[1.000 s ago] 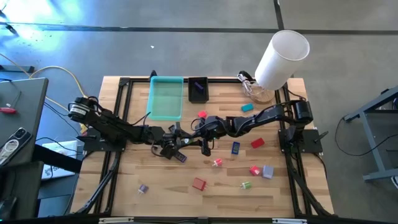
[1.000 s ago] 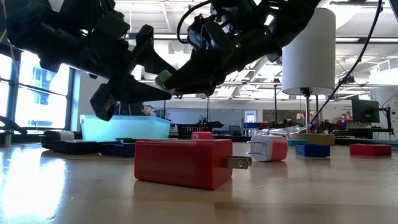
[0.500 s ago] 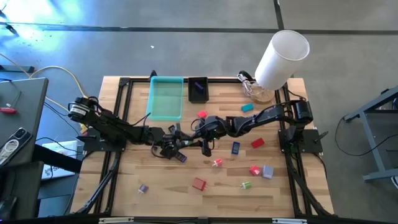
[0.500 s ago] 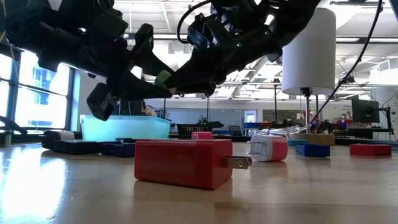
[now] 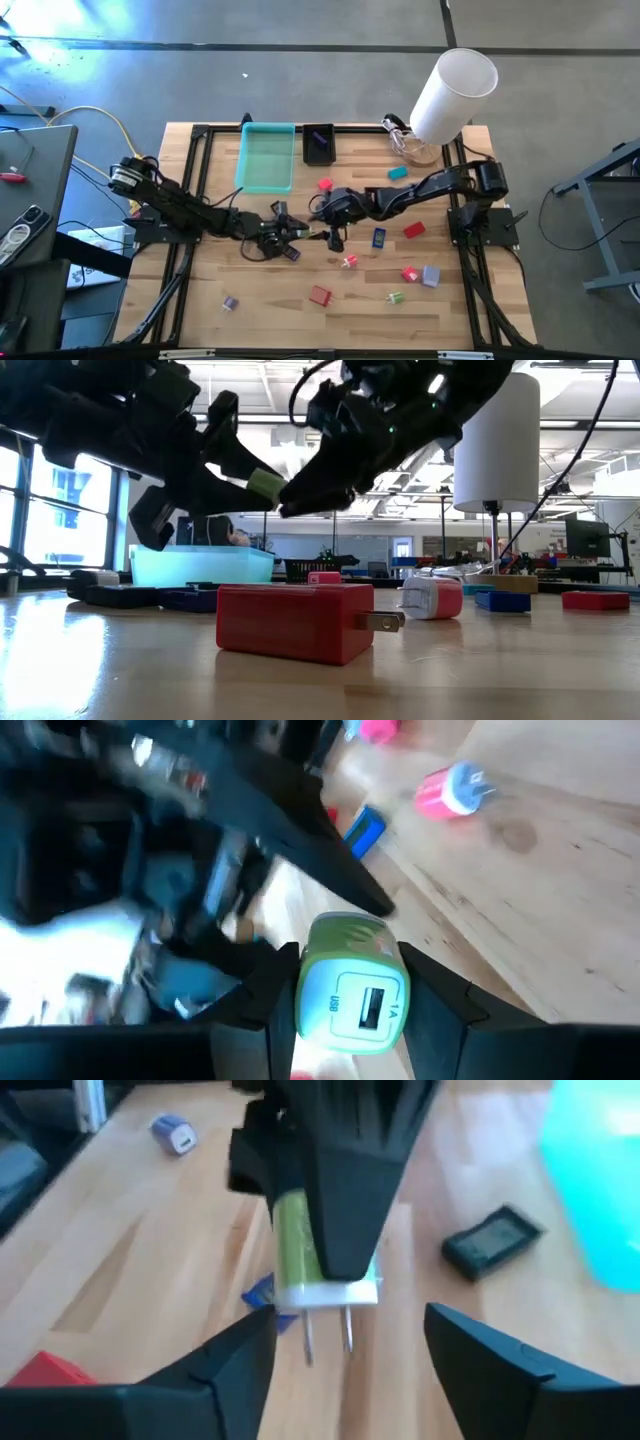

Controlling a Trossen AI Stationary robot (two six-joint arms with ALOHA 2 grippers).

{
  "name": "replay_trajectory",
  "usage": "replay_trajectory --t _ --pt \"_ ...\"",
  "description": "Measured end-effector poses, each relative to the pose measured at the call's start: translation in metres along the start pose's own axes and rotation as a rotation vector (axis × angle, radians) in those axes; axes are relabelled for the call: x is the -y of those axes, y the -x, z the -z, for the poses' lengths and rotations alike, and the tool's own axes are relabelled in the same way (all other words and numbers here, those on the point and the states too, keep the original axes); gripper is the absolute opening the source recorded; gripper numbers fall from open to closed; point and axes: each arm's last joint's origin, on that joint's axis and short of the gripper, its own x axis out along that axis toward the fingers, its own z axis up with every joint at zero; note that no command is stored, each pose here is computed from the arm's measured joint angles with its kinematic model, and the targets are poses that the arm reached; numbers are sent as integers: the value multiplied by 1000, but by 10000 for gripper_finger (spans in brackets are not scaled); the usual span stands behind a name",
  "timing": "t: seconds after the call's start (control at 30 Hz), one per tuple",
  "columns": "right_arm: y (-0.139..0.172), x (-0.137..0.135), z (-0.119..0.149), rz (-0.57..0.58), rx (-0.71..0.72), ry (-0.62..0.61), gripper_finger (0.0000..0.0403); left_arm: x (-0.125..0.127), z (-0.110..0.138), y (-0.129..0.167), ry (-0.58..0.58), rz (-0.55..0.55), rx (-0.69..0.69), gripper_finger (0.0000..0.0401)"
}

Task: Pick & Place Office items
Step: Put the top green charger adapter into the green bin

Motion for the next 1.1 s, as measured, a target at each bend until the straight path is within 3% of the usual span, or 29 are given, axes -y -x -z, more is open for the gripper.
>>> replay_trajectory --t 0.17,0.33,0.43,0.63,0.77,0.87,0.97,1.1 --pt "24 -4 -5 117 -91 -26 263 4 -9 9 249 -167 -166 127" --pt "41 -11 -7 171 -153 -74 265 5 -18 19 376 -329 -271 127" --pt "44 -17 -7 160 -165 -83 265 -3 -19 25 412 -442 -344 127" --pt "43 -33 -5 122 -178 -71 266 -31 -12 33 378 -571 -441 127" --pt "42 -41 -4 108 -188 -59 266 -59 8 33 347 -657 -534 127" --pt "42 -46 -3 99 -195 -50 266 -80 30 34 403 -741 -583 127" --pt "42 -48 -1 94 -205 -45 266 -93 56 34 510 -770 -594 126" --pt "43 -48 0 95 -215 -45 266 -96 99 32 739 -683 -600 125"
